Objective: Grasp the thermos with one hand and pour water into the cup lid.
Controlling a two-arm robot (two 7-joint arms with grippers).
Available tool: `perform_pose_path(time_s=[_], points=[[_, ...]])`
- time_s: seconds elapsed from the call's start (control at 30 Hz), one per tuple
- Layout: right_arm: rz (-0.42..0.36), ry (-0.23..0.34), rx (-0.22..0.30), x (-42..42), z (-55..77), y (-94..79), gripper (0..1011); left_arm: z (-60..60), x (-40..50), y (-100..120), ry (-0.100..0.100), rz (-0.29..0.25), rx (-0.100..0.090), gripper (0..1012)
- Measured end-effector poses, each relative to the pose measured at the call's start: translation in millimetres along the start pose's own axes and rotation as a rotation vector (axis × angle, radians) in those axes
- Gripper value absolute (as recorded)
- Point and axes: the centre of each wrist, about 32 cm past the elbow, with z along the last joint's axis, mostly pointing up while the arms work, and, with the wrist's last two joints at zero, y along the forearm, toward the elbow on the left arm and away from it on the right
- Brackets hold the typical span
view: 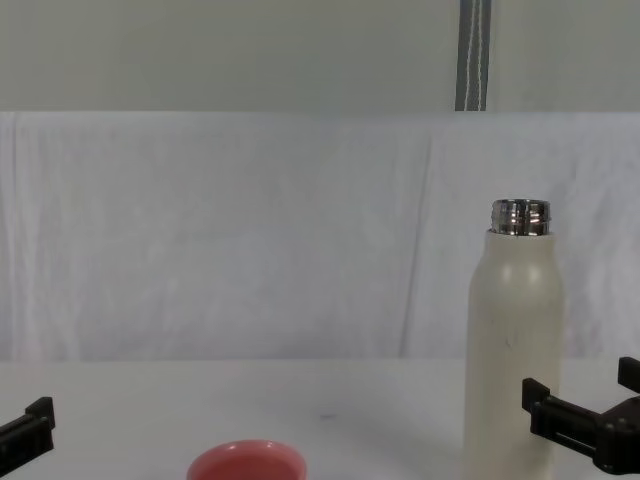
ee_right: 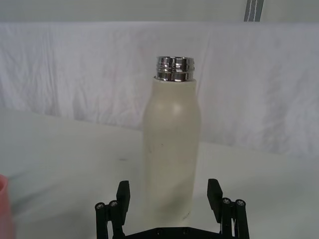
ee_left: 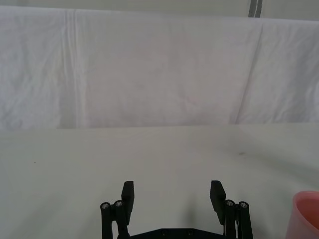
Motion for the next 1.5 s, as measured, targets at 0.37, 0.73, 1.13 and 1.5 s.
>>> perform_pose_path(time_s=[0.37,0.73,1.13,1.5], points=[[0.024,0.004,0.015,-8.2,3.9,-0.6,1001,0.0,0.0,0,0.000,0.000,0.000,1001],[0.041,-0.002,0.011,-13.9,5.1,0.0,1001,0.0,0.0,0,0.000,0.000,0.000,1001],[0.032,-0.016,-0.003,-14.5,2.3,3.1,1001,0.0,0.0,0,0.000,0.000,0.000,1001],[0.032,-0.025,-0.003,-14.4,4.1,5.7,1001,0.0,0.0,0,0.000,0.000,0.000,1001]])
